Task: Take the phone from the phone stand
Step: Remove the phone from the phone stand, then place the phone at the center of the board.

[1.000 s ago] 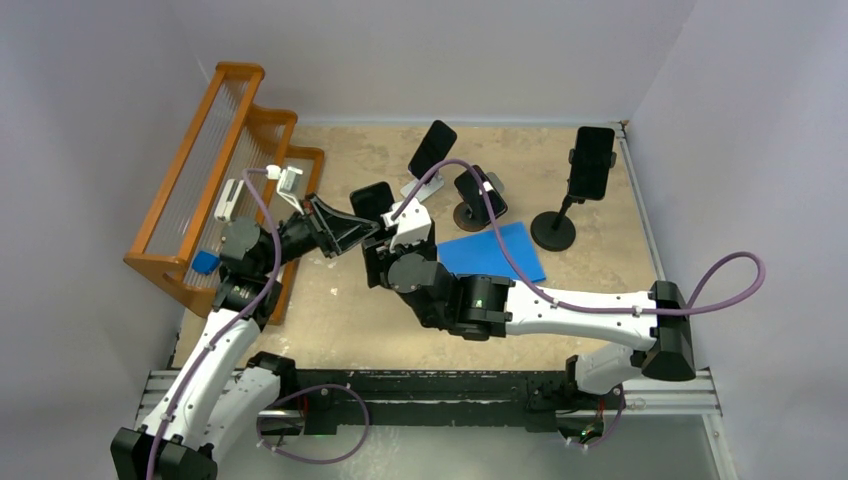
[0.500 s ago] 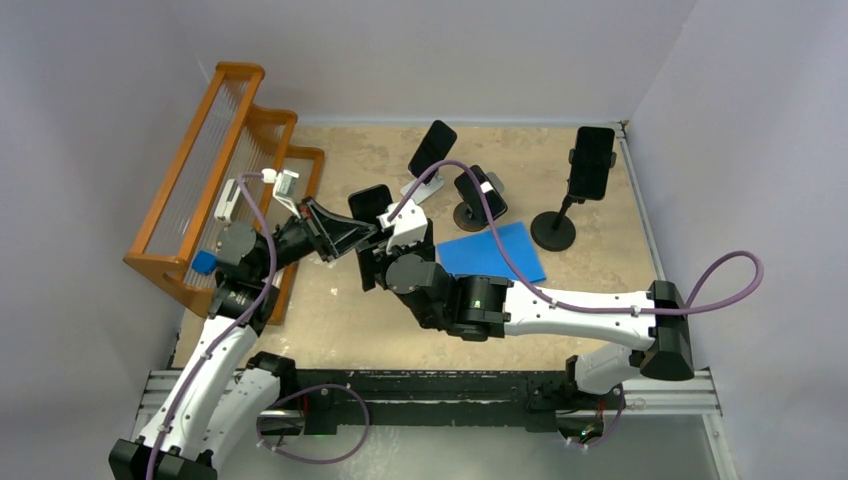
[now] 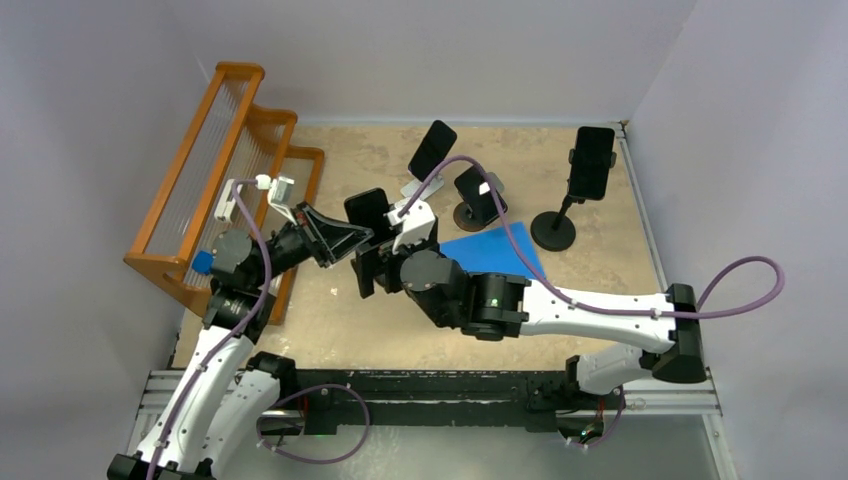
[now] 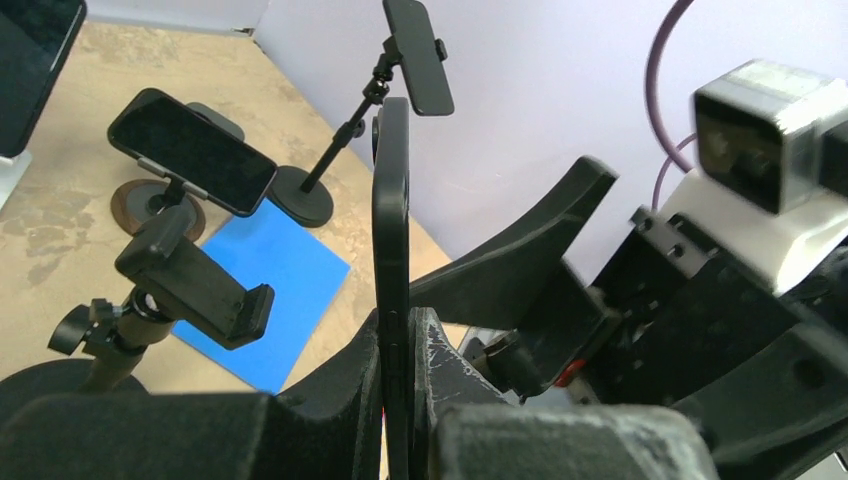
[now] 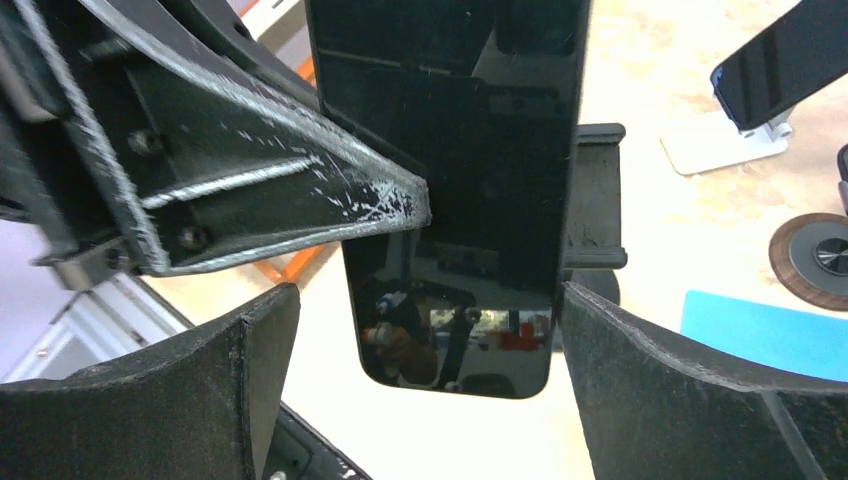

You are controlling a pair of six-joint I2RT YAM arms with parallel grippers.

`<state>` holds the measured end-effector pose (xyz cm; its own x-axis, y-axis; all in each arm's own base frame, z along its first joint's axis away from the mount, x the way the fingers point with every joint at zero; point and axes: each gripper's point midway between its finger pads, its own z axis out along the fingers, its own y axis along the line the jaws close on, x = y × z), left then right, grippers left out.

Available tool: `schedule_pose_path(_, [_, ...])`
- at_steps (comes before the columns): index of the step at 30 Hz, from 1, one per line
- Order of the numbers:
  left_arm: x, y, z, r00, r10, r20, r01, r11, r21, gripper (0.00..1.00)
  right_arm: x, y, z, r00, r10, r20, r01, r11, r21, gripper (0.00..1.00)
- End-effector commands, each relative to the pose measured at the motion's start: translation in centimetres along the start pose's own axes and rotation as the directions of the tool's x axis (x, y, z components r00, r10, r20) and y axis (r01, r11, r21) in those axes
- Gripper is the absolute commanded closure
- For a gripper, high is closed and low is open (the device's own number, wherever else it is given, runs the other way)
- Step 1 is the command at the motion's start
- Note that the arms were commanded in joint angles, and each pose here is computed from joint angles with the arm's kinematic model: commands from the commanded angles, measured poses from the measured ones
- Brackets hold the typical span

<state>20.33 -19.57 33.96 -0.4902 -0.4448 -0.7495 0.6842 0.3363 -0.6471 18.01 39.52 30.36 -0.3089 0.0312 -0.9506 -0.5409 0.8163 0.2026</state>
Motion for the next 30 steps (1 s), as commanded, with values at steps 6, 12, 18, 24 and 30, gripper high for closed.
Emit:
schedule_pose_path(6, [-2.2, -1.9, -1.2, 0.988, 0.140, 0.059, -0.137, 0.989, -0.048, 1.00, -3.5, 0.4, -4.7, 0.995, 0.099, 0.017, -0.095, 0.981, -0.168, 0.01])
schedule_pose_path(12, [-2.1, -0.8, -2.7, 0.986, 0.157, 0.059, -0.145, 0.974, -0.172, 1.00, -2.9, -1.6, -7.1, 0.989, 0.140, 0.046, -0.128, 0.969, -0.211, 0.01])
schedule_pose_path(18, [-1.7, 1.8, -4.6, 0.980, 0.192, 0.041, -0.166, 0.922, -0.349, 1.00, -1.4, -4.3, -8.4, 0.981, 0.171, 0.087, -0.151, 0.967, -0.203, 0.01])
schedule_pose_path(24, [-0.2, 6.2, -4.2, 0.989, 0.137, -0.050, -0.145, 0.873, -0.465, 1.00, -0.1, -5.2, -8.9, 0.979, 0.181, 0.095, -0.157, 0.964, -0.216, 0.01])
schedule_pose_path(30, [1.7, 10.8, -2.2, 0.986, 0.018, -0.166, -0.104, 0.844, -0.527, 1.00, 0.5, -5.3, -8.9, 0.980, 0.181, 0.086, -0.159, 0.963, -0.219, 0.01])
